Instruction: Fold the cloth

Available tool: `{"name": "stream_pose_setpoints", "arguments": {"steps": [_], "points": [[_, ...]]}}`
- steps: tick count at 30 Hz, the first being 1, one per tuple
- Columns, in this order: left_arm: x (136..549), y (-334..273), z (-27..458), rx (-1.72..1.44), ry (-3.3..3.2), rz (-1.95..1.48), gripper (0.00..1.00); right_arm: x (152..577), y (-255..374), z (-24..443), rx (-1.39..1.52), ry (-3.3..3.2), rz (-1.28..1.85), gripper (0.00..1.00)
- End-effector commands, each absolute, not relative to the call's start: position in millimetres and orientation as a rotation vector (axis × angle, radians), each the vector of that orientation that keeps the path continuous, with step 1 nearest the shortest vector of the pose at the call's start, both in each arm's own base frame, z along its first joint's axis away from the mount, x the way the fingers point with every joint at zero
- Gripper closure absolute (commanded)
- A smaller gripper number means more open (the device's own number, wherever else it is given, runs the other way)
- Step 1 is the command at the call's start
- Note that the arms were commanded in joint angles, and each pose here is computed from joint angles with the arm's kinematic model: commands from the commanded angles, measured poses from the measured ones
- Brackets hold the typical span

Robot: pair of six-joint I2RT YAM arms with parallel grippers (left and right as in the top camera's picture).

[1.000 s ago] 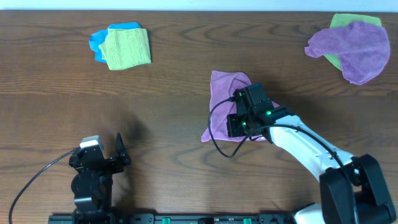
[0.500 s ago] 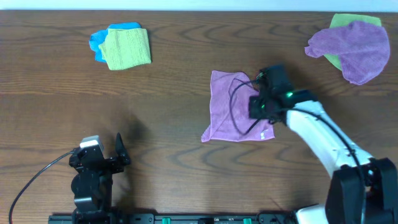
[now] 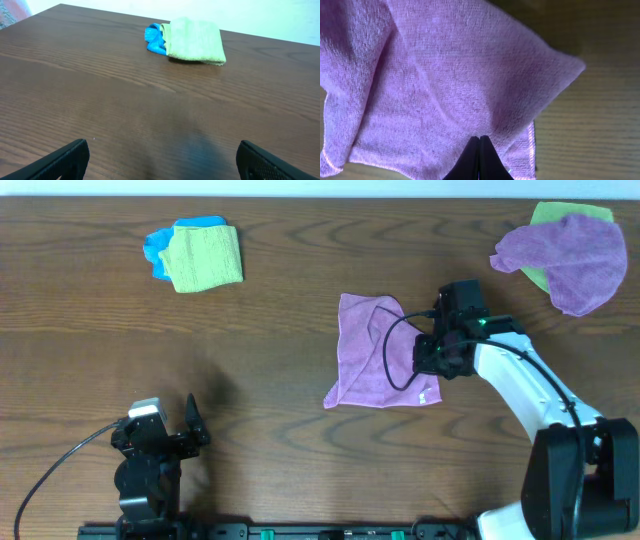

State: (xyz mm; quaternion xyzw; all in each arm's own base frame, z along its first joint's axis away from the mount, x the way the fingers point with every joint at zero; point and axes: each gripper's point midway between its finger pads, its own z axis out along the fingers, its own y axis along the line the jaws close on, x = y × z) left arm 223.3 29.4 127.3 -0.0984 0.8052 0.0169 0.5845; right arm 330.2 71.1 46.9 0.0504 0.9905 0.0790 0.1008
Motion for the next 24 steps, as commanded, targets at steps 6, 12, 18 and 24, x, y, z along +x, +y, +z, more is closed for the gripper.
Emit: {"name": "stream_pose_setpoints", "arguments": {"steps": [6,12,18,24], "points": [[222,31,117,-0.227,1.903,0.059,0.05,316,103,48,0.023,2.973,0.316,0.98],[222,31,117,-0.227,1.903,0.059,0.05,305,120,47,-0.059,2.996,0.296,0.98],[222,31,117,-0.227,1.903,0.059,0.05,295,105,37,-0.054,3.045,0.139,0.99],[222,31,117,-0.227,1.903,0.059,0.05,295,95,52,-0.012,3.009,0.073,0.99]]}}
